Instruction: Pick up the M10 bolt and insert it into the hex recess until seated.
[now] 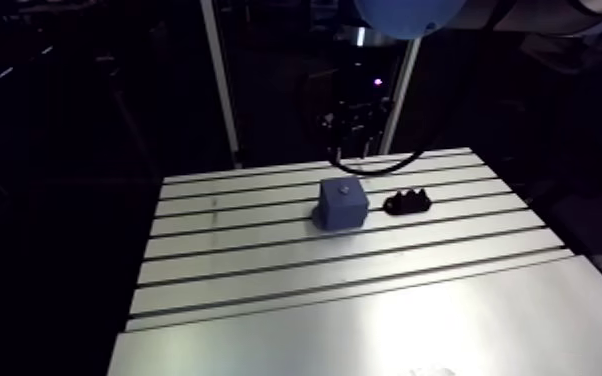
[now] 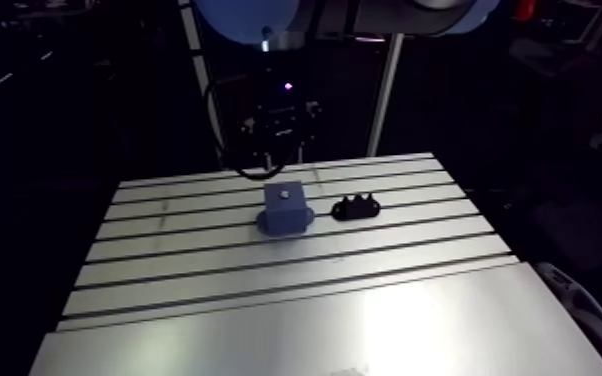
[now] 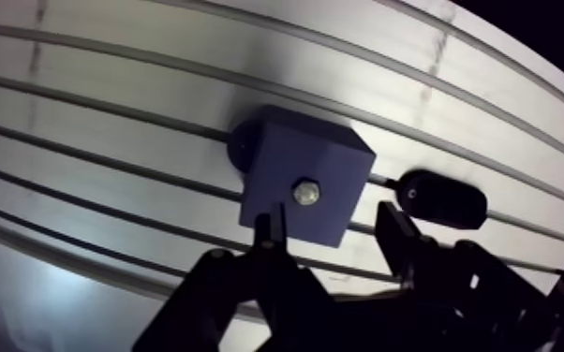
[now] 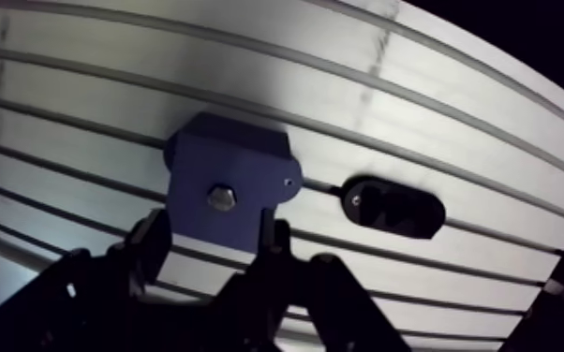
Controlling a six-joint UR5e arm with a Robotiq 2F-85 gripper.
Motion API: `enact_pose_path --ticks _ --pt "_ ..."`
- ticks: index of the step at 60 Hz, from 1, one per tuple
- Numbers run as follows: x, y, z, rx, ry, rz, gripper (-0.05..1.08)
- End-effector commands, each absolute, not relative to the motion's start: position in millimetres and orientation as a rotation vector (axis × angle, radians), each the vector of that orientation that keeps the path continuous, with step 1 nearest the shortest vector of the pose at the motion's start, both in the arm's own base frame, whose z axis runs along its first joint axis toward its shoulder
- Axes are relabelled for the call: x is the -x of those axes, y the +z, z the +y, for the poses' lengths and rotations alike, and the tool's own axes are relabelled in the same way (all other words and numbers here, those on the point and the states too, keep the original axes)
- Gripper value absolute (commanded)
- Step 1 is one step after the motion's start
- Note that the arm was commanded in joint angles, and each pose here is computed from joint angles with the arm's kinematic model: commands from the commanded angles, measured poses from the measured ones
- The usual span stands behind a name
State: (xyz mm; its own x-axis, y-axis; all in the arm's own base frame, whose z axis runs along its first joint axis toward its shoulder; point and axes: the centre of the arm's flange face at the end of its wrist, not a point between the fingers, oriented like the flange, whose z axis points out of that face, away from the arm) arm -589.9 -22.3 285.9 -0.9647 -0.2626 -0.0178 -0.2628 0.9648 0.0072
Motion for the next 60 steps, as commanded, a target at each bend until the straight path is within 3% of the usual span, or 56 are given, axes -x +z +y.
enact_pose_path --ticks 1,16,29,47,60 --pt "587 282 -22 0.137 0.0 3.06 1.08" --pt "587 277 -23 -0.027 0.004 3.045 1.08" --pt "588 258 -24 -0.036 -0.011 3.015 1.08" --pt "591 250 -23 -0.036 0.006 3.028 1.08" --pt "592 251 -22 -0.018 0.002 3.034 1.08"
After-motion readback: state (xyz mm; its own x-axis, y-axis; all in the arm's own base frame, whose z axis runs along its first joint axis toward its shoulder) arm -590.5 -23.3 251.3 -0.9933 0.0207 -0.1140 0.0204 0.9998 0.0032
